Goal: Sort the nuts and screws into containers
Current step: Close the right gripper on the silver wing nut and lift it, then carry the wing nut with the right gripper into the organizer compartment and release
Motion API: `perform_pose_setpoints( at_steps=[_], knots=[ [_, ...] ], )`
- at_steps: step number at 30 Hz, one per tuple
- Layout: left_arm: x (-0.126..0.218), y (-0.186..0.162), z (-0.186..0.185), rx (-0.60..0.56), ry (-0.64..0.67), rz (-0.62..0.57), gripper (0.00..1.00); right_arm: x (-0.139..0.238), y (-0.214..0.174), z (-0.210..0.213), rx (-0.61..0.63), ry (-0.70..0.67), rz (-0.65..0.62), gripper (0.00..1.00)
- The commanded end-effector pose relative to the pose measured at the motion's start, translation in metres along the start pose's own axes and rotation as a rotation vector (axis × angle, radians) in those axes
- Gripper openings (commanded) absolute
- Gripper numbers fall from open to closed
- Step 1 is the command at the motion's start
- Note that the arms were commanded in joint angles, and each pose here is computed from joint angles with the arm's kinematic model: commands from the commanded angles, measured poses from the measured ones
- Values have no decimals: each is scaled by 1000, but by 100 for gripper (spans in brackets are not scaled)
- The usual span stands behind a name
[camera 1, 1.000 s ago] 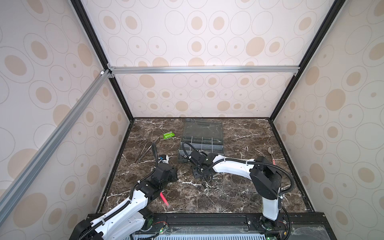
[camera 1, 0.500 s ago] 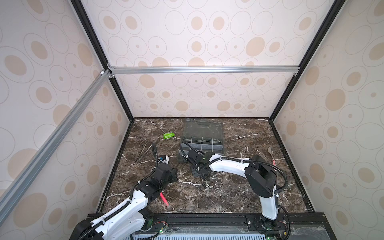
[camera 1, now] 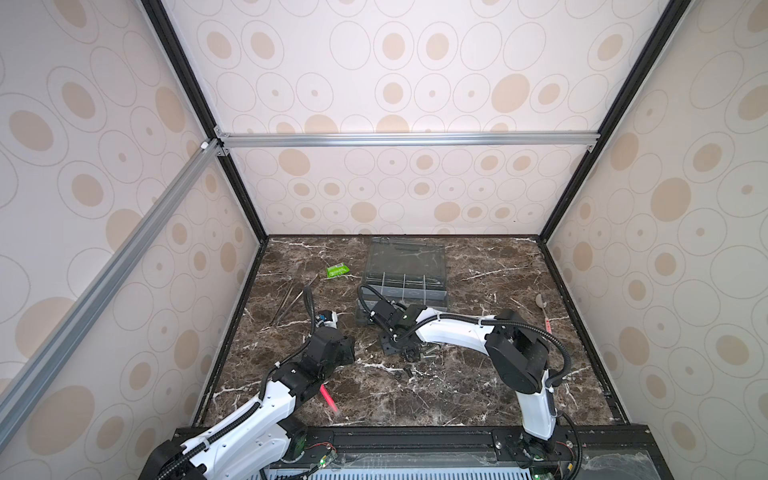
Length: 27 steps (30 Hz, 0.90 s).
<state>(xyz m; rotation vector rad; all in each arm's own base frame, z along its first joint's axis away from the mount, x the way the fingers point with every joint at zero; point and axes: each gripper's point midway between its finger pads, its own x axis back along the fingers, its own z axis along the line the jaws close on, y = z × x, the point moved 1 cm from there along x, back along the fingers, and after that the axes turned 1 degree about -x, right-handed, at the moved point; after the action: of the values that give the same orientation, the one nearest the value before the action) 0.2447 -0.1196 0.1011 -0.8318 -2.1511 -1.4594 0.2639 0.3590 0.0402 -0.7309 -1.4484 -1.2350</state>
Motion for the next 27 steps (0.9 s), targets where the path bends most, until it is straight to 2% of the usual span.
perform_pose_setpoints(
  at_steps=[1, 27],
  knots=[
    [3, 4, 2, 19, 9, -12, 37, -2, -4, 9, 24, 4, 18, 44],
    [4, 4, 3, 24, 10, -16, 37, -7, -8, 8, 31, -11, 24, 19]
  ],
)
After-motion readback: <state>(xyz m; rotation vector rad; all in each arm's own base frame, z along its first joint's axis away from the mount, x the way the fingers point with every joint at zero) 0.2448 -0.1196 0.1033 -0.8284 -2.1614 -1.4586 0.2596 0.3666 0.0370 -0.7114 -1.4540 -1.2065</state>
